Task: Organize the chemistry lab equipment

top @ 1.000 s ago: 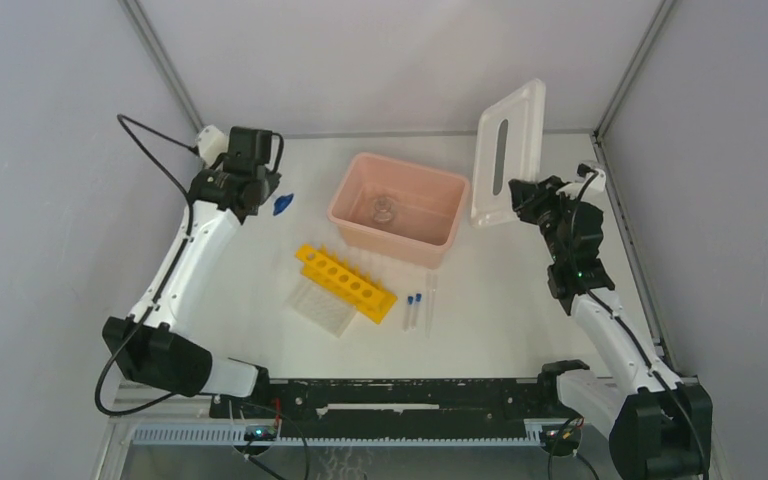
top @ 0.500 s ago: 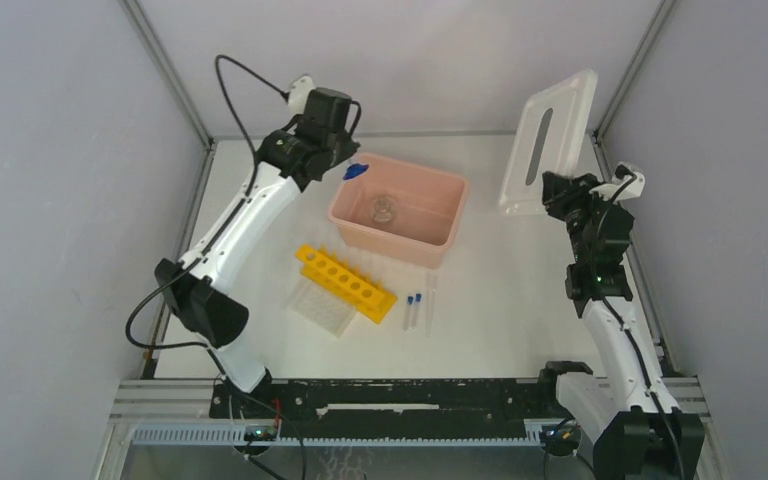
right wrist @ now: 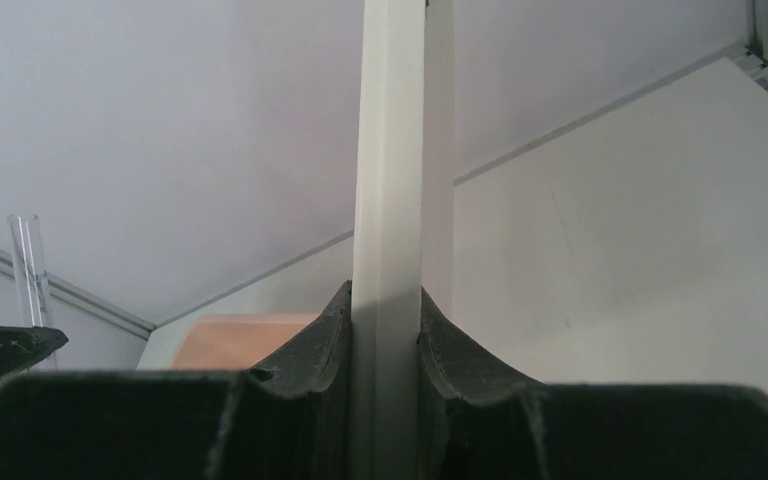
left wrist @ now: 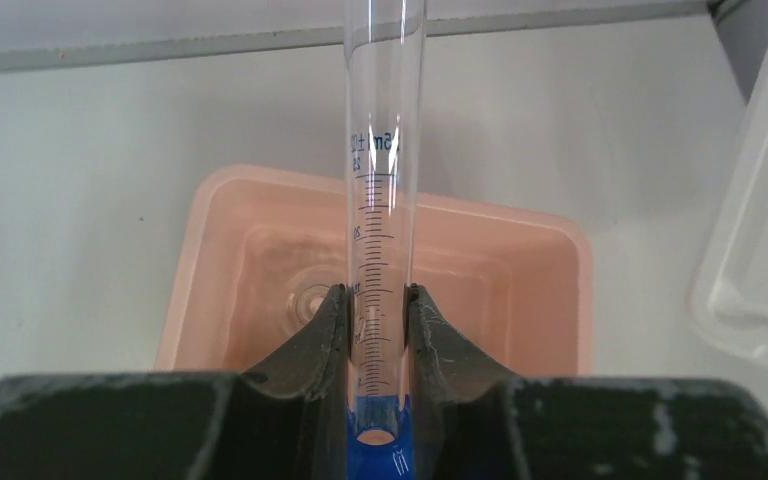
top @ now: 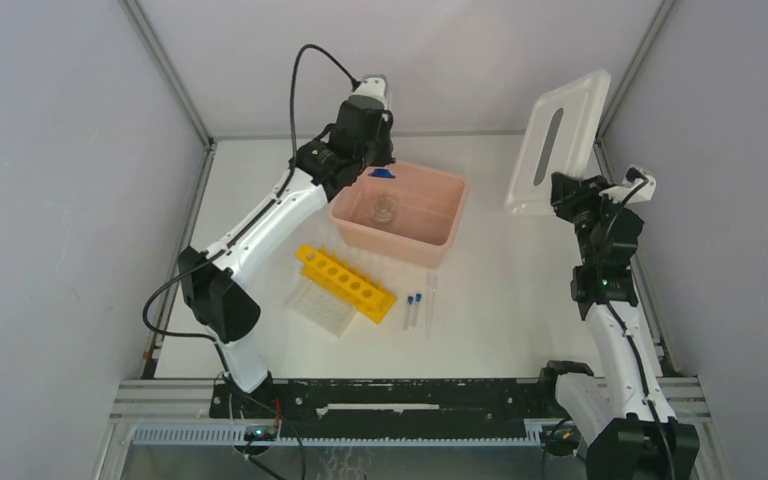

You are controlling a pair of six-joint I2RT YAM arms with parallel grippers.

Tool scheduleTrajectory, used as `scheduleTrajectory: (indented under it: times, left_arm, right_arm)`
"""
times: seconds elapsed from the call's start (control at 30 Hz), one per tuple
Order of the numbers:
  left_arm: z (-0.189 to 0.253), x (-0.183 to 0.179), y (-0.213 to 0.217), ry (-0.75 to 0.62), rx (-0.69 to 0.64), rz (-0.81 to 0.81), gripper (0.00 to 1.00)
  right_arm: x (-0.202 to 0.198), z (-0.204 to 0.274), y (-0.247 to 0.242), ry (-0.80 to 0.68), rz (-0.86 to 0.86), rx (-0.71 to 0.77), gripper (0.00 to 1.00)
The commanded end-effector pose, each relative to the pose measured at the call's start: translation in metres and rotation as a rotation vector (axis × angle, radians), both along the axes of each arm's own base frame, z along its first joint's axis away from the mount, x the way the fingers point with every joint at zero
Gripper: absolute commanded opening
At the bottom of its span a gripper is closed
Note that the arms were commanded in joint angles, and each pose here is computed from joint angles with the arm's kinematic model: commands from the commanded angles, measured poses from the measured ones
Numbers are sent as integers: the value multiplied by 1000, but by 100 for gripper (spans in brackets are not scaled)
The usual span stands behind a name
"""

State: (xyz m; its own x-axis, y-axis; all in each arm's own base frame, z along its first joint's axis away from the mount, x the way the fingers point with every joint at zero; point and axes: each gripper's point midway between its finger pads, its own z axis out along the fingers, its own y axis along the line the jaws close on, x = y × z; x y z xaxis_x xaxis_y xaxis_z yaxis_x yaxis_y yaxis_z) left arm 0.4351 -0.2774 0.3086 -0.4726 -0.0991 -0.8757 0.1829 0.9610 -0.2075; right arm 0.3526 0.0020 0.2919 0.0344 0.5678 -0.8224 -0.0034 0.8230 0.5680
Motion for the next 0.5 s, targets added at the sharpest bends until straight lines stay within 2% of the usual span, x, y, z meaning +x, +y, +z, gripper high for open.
scheduleTrajectory:
  times: [0.0, 0.23, 0.47]
  left_arm:
    - [5, 3, -14, -132, 178, -171, 0]
    - [-34, -1, -27, -177, 493, -305, 0]
    - [-66, -11, -41, -162, 657, -490, 0]
  right_arm:
    - [-6, 51, -5, -140, -10, 4, 0]
    - [-8, 56, -8, -158, -17, 7, 0]
    - [-10, 56, -10, -154, -23, 1, 0]
